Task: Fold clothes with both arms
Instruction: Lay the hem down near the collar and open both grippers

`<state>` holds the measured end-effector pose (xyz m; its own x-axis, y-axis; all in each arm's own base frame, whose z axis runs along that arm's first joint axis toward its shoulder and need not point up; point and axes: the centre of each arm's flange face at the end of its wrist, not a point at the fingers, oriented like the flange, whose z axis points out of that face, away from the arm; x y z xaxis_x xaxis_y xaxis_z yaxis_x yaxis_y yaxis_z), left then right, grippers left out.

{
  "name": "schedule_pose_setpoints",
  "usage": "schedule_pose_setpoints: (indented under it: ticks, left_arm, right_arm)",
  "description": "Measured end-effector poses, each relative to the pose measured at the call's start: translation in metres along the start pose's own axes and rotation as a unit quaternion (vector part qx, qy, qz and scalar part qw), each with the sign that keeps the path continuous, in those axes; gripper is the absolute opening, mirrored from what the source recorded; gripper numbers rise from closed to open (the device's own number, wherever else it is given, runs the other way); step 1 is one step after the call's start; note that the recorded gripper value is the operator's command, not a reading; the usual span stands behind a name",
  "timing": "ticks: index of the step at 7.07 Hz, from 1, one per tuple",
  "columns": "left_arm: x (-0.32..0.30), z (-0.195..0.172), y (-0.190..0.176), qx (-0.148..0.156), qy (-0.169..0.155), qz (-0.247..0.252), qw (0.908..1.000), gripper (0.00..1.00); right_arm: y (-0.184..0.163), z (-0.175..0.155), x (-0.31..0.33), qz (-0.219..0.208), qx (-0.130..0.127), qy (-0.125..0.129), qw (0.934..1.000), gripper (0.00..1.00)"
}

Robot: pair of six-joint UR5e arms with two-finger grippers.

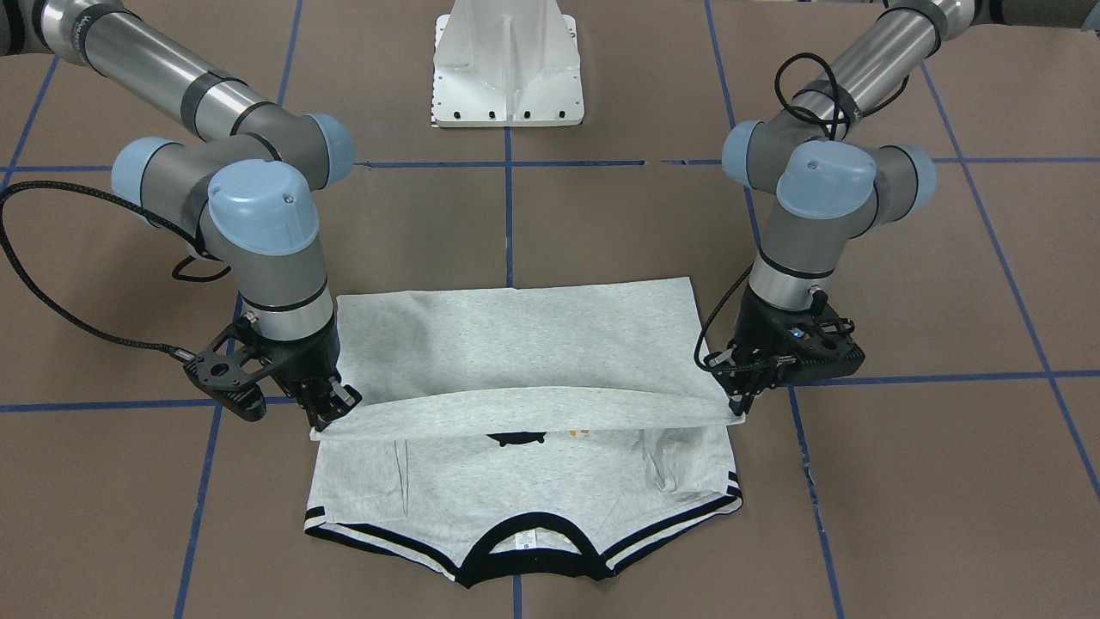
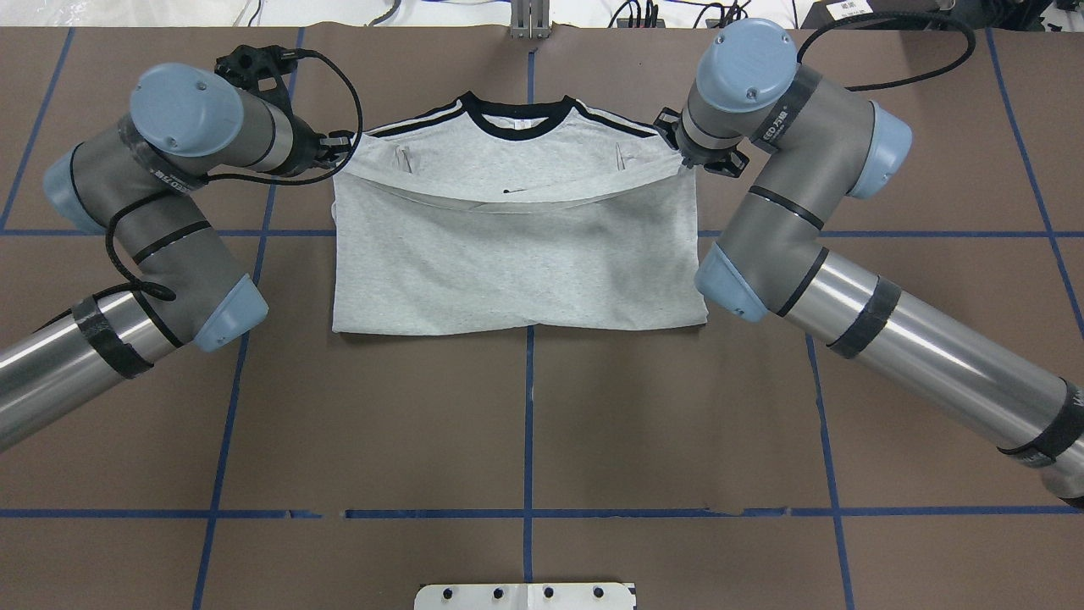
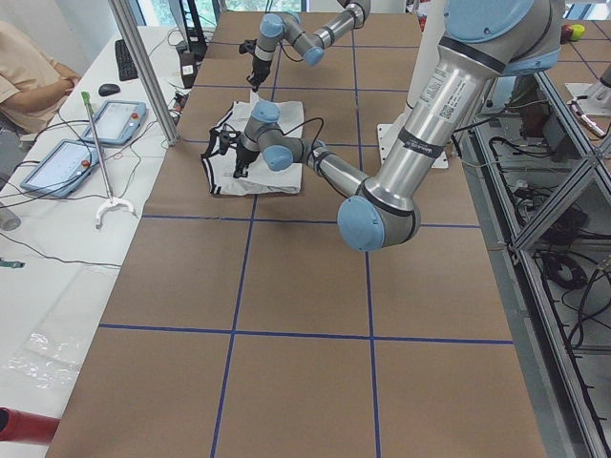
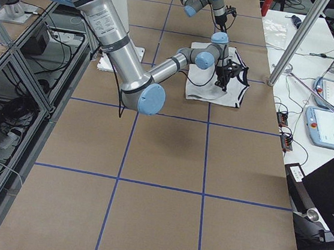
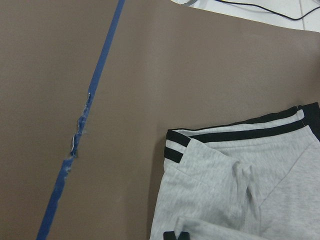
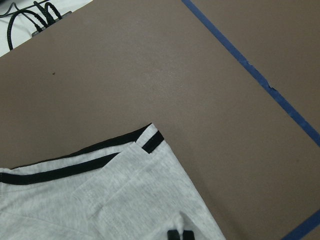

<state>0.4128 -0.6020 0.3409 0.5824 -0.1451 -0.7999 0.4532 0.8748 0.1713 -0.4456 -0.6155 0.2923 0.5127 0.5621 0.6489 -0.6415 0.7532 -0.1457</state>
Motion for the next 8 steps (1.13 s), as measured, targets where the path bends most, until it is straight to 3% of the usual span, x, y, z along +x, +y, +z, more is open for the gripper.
schedule_pose_setpoints:
  ticks: [4,8]
  left_arm:
    - [-0.014,0.046,-0.007,0.020,0.012,0.002,0.9997,0.00]
    - [-0.014,0.053,-0.008,0.023,0.023,0.003,0.9995,0.08]
  right_arm:
    - [-0.013,0.036,-0.016,-0.008,0.007,0.009,0.9999,0.00]
    - [-0.030,0.042,-0.013,-0.020,0.013,0.015,0.9996,0.00]
